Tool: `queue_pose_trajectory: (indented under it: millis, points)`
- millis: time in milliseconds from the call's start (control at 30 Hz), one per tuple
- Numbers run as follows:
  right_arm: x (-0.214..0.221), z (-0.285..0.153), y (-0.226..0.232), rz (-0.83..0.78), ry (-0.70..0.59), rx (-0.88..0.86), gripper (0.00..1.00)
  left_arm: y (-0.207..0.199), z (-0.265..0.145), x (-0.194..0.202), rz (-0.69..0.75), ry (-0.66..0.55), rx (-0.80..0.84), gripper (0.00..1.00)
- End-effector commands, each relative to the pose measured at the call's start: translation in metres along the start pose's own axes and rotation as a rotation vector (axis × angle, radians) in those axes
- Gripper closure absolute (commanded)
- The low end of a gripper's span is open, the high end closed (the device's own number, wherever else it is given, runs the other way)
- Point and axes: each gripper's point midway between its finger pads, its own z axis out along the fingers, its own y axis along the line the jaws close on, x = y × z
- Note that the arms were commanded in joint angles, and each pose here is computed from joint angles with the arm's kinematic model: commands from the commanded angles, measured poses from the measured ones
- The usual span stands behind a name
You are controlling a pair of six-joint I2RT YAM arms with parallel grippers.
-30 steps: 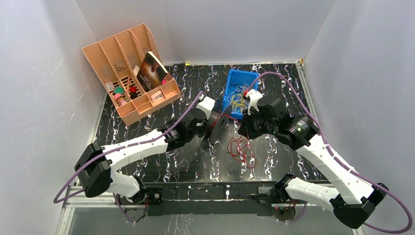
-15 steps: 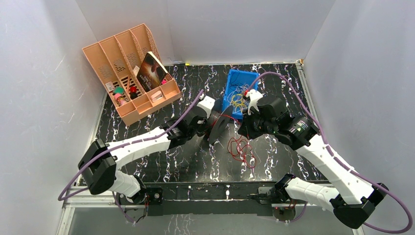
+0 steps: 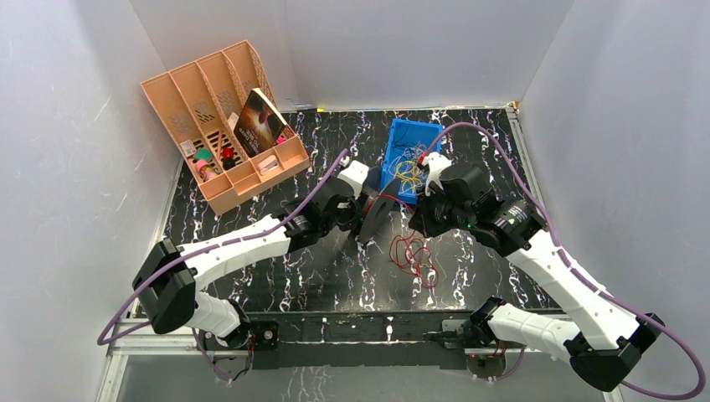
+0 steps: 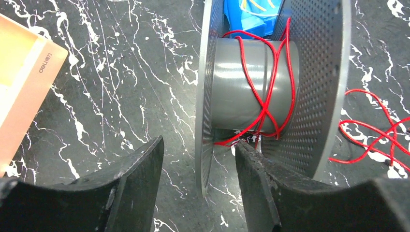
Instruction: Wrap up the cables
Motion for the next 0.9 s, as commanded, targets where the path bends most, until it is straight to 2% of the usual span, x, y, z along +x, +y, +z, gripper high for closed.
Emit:
queue_pose_trajectory:
  millis: [0,400,533,867]
  points:
    - [-0.010,-0.001,-0.004,-0.009,-0.040,0.021,1.00,0.002,-0.026,-0.033,-0.027,-0.075,0.043,0.43]
    - [-0.022,0.008,0.012,-0.041,0.035,-0.088,1.00,0.008,-0.069,-0.043,0.011,-0.080,0.111,0.29]
    - [-0.027,0.010,0.013,-0.008,0.080,-0.120,1.00,0.016,-0.076,-0.051,0.033,-0.064,0.114,0.23]
    - [-0.032,0.019,0.022,0.085,0.205,-0.254,1.00,0.013,-0.075,-0.084,-0.005,-0.077,0.332,0.16]
